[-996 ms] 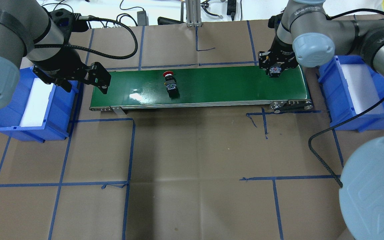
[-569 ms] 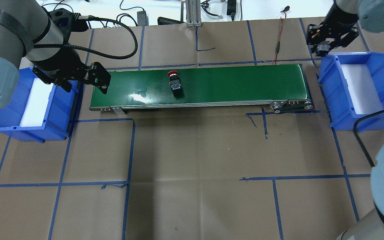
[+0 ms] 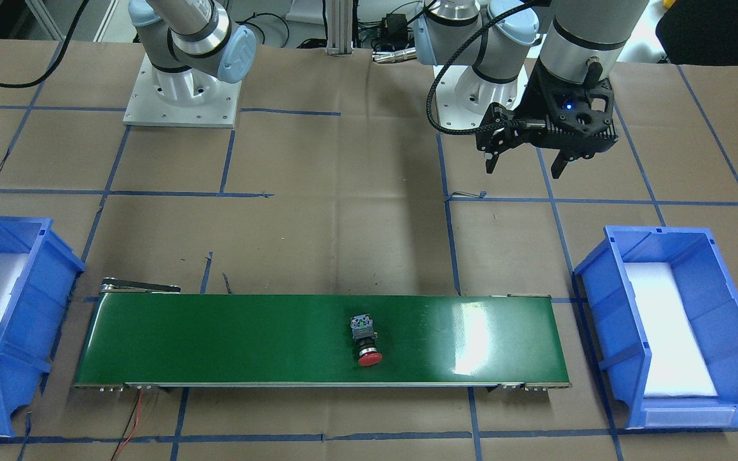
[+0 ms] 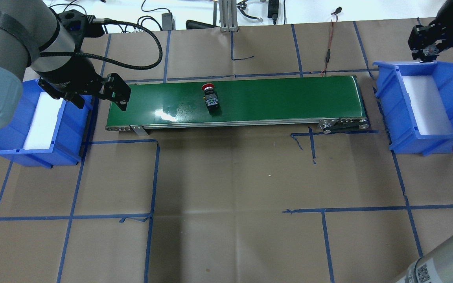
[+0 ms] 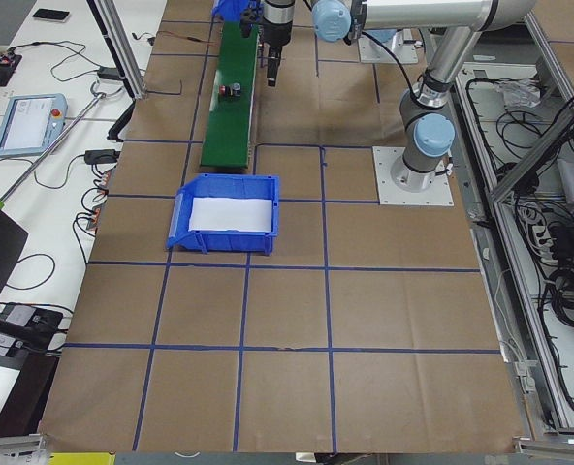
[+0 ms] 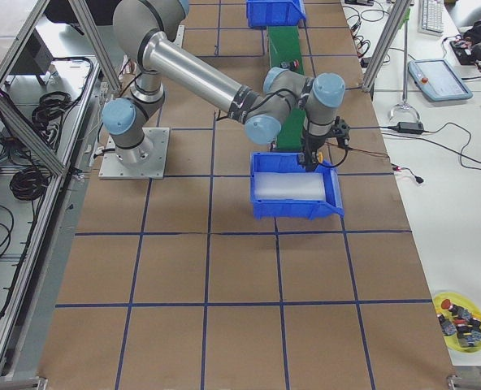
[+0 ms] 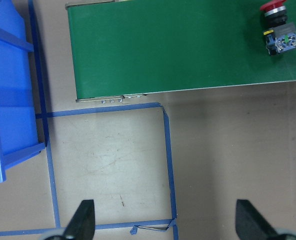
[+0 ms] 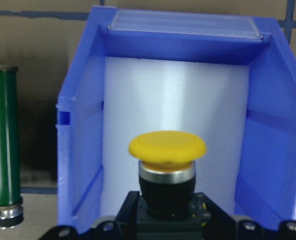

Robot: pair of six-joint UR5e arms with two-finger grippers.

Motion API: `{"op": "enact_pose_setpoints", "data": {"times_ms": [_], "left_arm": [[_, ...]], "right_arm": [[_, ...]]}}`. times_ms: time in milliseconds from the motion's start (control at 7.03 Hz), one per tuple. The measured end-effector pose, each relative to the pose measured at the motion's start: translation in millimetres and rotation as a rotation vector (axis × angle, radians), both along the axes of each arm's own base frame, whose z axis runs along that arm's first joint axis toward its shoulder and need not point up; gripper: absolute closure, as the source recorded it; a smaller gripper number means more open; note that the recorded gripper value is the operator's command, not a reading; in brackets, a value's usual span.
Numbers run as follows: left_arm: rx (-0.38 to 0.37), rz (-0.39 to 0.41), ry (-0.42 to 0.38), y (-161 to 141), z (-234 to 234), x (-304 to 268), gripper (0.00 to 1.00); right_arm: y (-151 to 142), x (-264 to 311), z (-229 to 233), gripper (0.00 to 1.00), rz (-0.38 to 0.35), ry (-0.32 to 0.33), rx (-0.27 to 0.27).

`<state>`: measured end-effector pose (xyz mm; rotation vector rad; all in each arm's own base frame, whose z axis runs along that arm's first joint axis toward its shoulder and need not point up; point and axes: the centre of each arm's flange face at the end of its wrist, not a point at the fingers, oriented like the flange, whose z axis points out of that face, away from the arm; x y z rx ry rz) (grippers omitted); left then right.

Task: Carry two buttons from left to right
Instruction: 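Carry the yellow button with the right gripper into the far blue bin, then release the yellow button in the bin and raise the right gripper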

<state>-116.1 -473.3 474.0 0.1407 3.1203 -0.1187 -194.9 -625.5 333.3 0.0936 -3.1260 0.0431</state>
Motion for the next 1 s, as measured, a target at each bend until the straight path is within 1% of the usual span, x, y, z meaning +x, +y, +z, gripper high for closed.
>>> {"op": "enact_pose_setpoints", "data": {"times_ms": [142,285,427,712,854,996], "left_arm": [[0.001,0.000,0.000,-0.2,-0.3,-0.1,0.00],[0.001,0.000,0.000,-0.3,-0.5,-0.1,0.00],[0.001,0.000,0.000,-0.3,-0.5,-0.1,0.00],[0.001,0.000,0.000,-0.3,-0.6,-0.1,0.00],[0.001,0.000,0.000,-0.4,-0.6,0.1,0.00],[0.001,0.000,0.000,-0.4,-0.6,0.2,0.00]], "right_arm": [[10.7,-3.1,-25.5,0.96,0.023,0.012,-0.024],[22.6,0.0,-51.3,0.95,0.033,0.010,-0.024],[35.4,1.2,-74.4,0.95,0.029,0.002,-0.016],[61.0,-7.7,-105.9,0.94,-0.003,-0.016,0.011],[70.9,-9.2,-117.2,0.89,-0.013,-0.023,0.033],[75.3,-8.4,-122.3,0.19,-0.016,-0.026,0.046]]}}
